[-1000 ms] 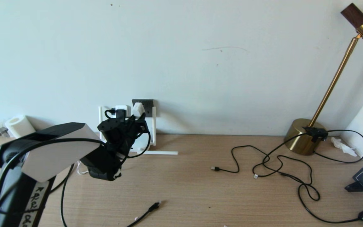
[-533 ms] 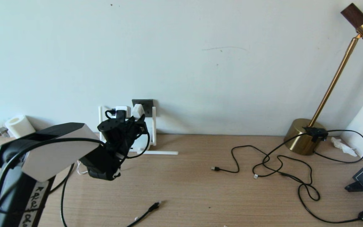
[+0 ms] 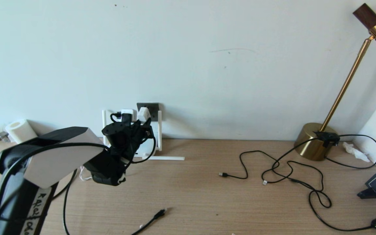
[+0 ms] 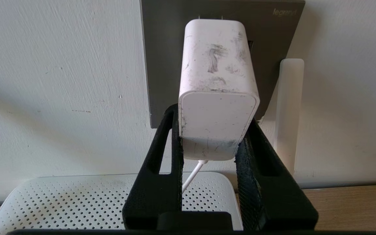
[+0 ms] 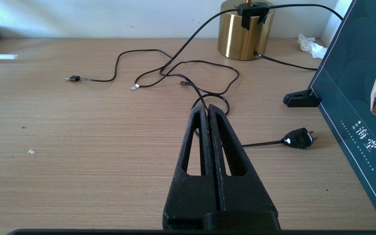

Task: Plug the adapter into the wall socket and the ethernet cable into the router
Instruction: Plug plug into socket

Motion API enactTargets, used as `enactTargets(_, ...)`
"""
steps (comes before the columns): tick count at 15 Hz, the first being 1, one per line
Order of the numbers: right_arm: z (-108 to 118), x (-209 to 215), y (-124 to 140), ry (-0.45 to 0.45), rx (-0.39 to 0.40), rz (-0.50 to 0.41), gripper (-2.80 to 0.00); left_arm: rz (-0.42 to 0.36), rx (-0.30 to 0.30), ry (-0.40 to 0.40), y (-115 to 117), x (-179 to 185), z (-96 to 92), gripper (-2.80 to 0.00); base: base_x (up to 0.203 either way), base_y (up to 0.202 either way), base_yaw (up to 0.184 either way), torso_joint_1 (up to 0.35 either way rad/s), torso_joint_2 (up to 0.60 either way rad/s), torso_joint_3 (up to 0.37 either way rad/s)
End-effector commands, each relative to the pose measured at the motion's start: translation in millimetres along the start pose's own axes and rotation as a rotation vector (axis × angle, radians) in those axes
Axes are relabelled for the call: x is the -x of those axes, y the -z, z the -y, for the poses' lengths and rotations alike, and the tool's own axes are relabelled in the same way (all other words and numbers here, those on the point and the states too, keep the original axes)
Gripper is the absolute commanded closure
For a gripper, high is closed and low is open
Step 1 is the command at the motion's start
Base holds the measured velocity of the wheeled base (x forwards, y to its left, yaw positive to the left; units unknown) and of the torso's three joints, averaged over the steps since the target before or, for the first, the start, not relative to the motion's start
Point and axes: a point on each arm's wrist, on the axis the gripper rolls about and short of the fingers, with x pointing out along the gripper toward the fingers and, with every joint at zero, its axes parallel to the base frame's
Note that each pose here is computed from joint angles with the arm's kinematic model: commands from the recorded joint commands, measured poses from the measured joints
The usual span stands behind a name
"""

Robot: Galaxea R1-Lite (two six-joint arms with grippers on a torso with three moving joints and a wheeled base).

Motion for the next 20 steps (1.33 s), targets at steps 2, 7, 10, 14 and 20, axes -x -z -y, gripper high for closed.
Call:
enactTargets(2,0.0,-0.1,0.0,0.000,0.001,-0.001,0.00,0.006,-0.001,-0.001,1.4,-0.6,0.1,0.00,0.000,0.000,0.000,0.000,0.00,0.000)
enactTargets(7,0.0,-0.1,-0.2,0.000,0.000,0.000,0.00,-0.006,-0.004,-0.003,5.3,0.5,0.1,0.00,0.000,0.000,0.000,0.000,0.00,0.000)
enactTargets(10,0.0,-0.1,0.0,0.000,0.000,-0.001,0.00,-0.008,-0.004,-0.007,5.4,0.9,-0.7,0.00,0.000,0.000,0.000,0.000,0.00,0.000)
enactTargets(14,0.0,-0.1,-0.1,0.000,0.000,0.000,0.00,-0.008,-0.005,-0.014,5.3,0.7,-3.6,0.00,0.000,0.000,0.000,0.000,0.00,0.000)
enactTargets(20,0.0,-0.1,0.0,0.000,0.000,-0.001,0.00,-0.007,-0.006,-0.020,4.7,0.5,-5.7,0.00,0.000,0.000,0.000,0.000,0.00,0.000)
